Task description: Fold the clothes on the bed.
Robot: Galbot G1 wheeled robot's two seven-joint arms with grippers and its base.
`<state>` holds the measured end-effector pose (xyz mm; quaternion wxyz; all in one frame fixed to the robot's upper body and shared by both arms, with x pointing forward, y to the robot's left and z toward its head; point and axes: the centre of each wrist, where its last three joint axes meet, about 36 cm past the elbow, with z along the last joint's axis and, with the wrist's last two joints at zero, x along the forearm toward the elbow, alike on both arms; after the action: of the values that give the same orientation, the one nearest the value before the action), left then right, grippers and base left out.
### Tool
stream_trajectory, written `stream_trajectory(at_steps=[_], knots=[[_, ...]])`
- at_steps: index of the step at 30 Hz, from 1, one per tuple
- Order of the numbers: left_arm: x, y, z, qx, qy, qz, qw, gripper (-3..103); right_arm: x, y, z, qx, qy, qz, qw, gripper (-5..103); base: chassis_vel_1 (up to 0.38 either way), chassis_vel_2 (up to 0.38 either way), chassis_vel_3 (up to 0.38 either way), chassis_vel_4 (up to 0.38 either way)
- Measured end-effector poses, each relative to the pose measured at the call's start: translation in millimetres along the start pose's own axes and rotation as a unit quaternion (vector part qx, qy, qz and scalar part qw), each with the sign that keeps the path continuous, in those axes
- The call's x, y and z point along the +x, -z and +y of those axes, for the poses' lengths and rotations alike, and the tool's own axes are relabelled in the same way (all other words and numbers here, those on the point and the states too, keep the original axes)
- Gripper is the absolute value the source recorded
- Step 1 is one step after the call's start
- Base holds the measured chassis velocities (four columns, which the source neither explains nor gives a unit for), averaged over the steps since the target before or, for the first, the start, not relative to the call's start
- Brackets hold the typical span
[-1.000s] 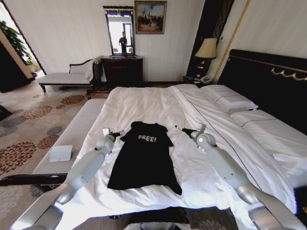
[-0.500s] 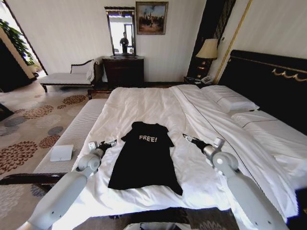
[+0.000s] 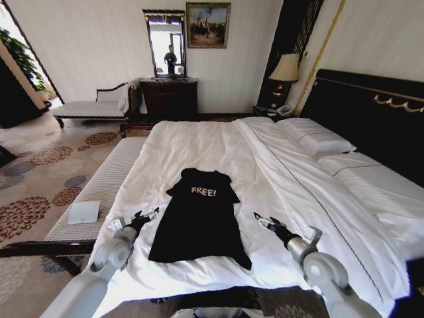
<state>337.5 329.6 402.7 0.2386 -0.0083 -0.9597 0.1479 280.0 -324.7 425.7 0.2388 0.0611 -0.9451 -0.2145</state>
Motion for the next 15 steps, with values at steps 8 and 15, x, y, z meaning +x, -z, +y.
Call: stream_trajectory(at_steps=[8,15], knots=[[35.9,-18.5,4.4,0.024,0.009,0.009,0.9996,100,32.3,-47.4,6.5,-0.022,-0.01,0.033,0.999,100,0.0,0.0,0.0,0.0],[75.5,-41.2,5.4,0.045,0.019,0.036,0.9982,100,50.2,-77.8,11.5,-0.029,-0.017,0.046,0.998,100,0.0,0.0,0.0,0.0]])
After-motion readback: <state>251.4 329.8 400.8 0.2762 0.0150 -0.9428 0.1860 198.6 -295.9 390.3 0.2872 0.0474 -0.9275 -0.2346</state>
